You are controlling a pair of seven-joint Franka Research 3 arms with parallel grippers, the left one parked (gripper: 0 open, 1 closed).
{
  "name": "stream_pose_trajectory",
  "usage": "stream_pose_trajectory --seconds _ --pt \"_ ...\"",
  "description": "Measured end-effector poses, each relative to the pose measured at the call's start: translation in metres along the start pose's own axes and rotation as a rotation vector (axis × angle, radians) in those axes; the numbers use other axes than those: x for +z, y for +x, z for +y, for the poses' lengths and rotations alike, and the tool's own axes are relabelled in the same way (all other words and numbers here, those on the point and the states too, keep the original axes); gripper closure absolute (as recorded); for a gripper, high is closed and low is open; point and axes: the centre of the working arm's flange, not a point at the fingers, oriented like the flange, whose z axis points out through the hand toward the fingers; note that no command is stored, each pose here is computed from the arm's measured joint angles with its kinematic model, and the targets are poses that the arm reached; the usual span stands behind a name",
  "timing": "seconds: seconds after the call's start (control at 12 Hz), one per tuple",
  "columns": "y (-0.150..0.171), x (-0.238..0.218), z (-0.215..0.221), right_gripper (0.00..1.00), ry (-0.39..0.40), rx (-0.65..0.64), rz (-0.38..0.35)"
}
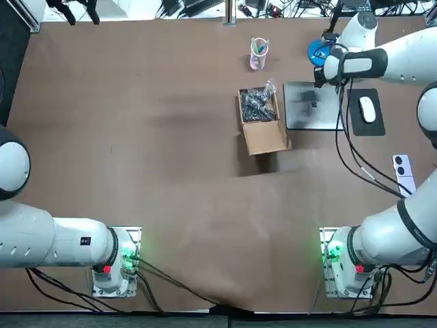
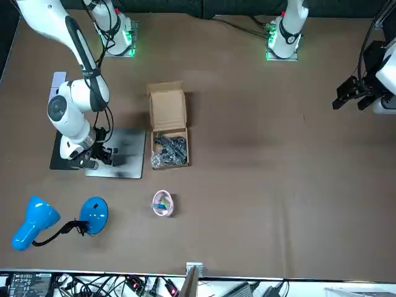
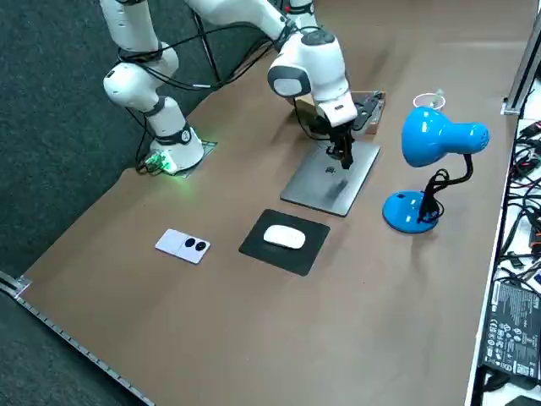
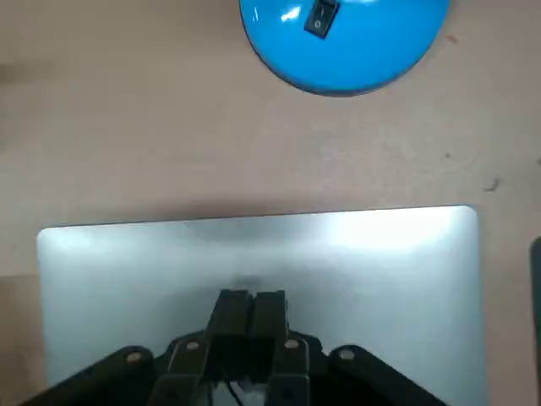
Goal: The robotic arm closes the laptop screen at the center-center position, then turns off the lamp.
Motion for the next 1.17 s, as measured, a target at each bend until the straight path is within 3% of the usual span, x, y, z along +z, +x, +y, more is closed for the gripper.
stream_pose_trajectory --seconds 0.25,0.67,0.92,1.17 --pt "0.019 -0.031 -0.007 0.98 -0.028 -0.015 -0.041" --pt "0.034 -0.113 -0.044 0.98 -0.159 -0.022 -0.053" --pt "0.029 -0.126 -0.066 0.98 -0.172 -0.033 -0.031" --pt "0.029 -0.127 -0.083 0.98 -0.235 -0.019 0.015"
